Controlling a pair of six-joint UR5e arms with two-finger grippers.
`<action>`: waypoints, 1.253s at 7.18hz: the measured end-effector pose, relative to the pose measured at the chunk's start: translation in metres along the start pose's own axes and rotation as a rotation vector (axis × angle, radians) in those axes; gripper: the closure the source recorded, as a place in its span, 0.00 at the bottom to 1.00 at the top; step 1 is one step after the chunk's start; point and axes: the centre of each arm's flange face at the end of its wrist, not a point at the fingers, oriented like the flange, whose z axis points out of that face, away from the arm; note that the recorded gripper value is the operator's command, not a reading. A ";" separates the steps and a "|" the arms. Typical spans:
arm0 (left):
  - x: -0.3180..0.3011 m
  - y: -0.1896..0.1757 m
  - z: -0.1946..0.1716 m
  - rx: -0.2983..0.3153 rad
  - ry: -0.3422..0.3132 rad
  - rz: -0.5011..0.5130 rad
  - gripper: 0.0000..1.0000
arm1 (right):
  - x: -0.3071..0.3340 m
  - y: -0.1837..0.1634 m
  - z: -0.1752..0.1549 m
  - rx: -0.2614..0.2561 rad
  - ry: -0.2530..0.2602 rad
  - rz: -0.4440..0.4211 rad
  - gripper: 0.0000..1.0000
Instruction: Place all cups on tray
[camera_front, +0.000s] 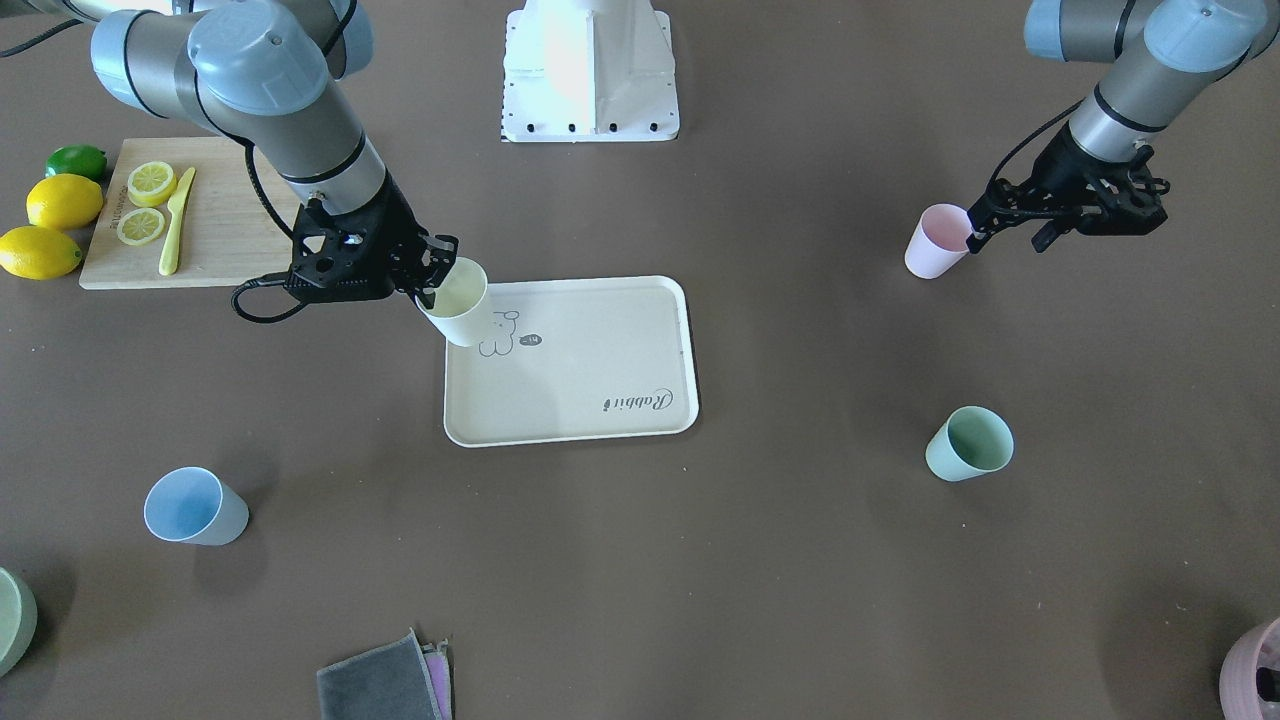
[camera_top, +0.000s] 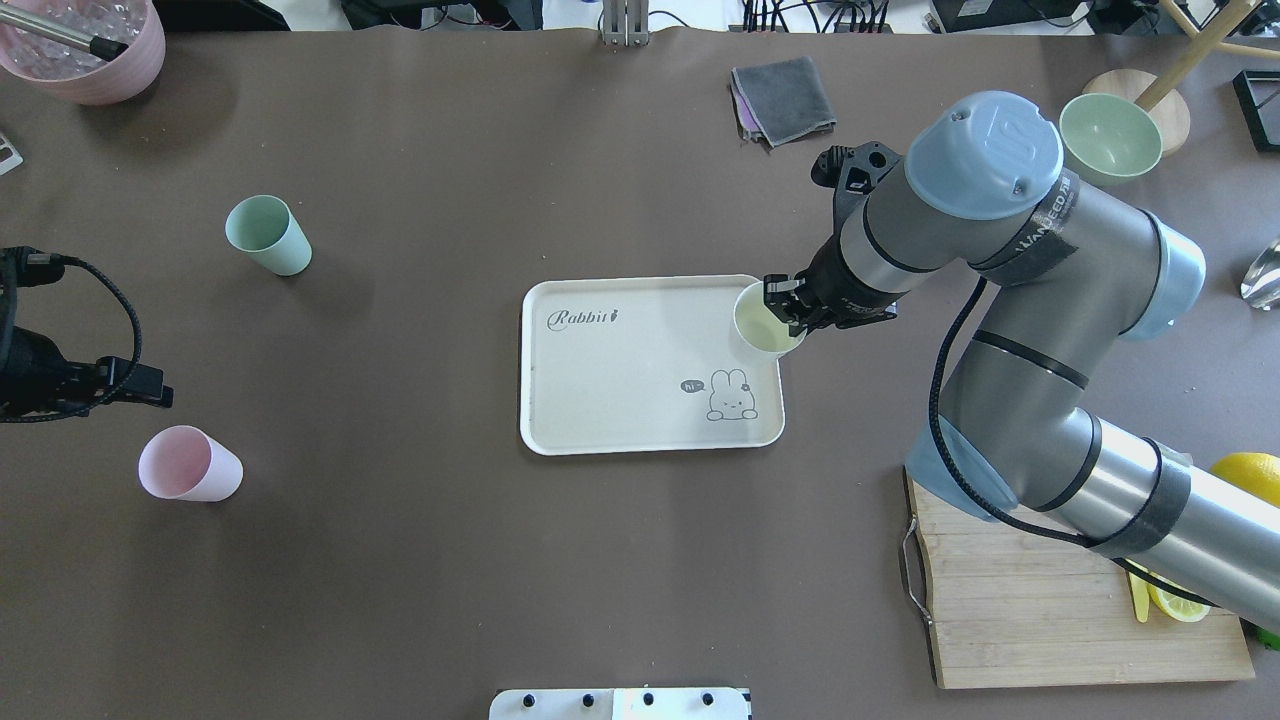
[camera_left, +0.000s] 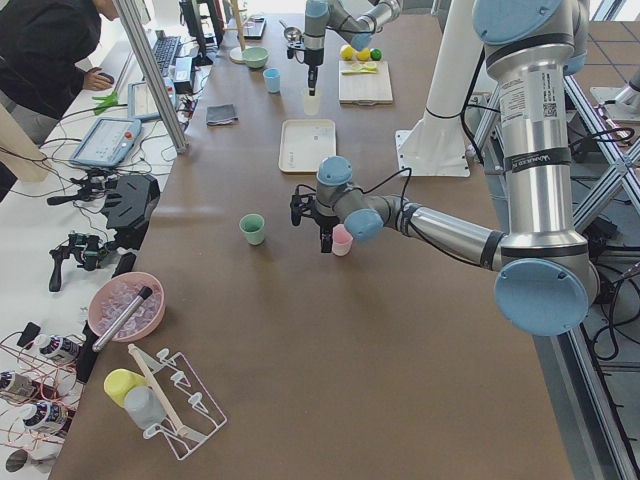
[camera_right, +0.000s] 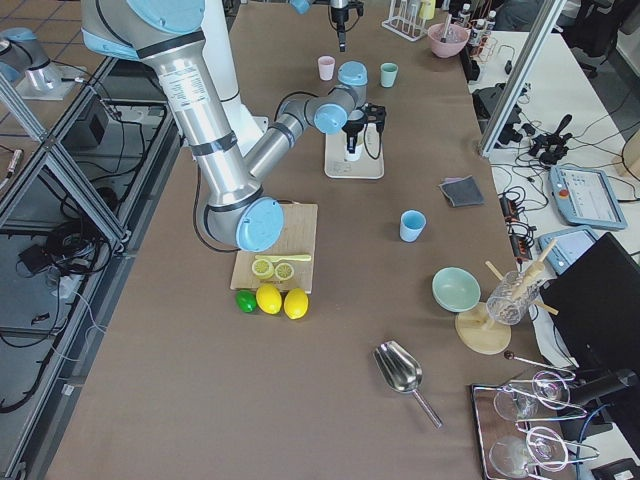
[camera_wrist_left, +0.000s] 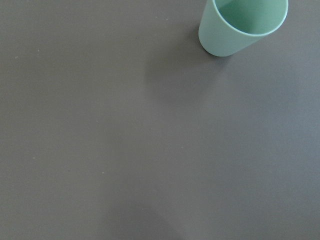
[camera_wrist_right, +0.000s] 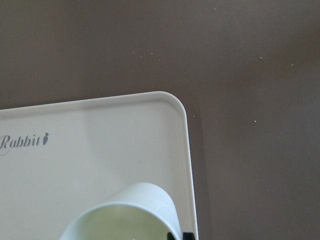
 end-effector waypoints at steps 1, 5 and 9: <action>-0.008 0.011 0.005 -0.008 -0.001 0.013 0.03 | -0.001 0.000 0.000 0.002 0.000 -0.001 1.00; -0.005 0.037 0.028 -0.061 0.000 0.052 1.00 | -0.005 -0.002 -0.001 0.013 0.000 -0.004 1.00; 0.035 0.022 0.037 -0.053 0.051 0.028 1.00 | -0.022 -0.011 0.026 0.007 0.030 -0.007 1.00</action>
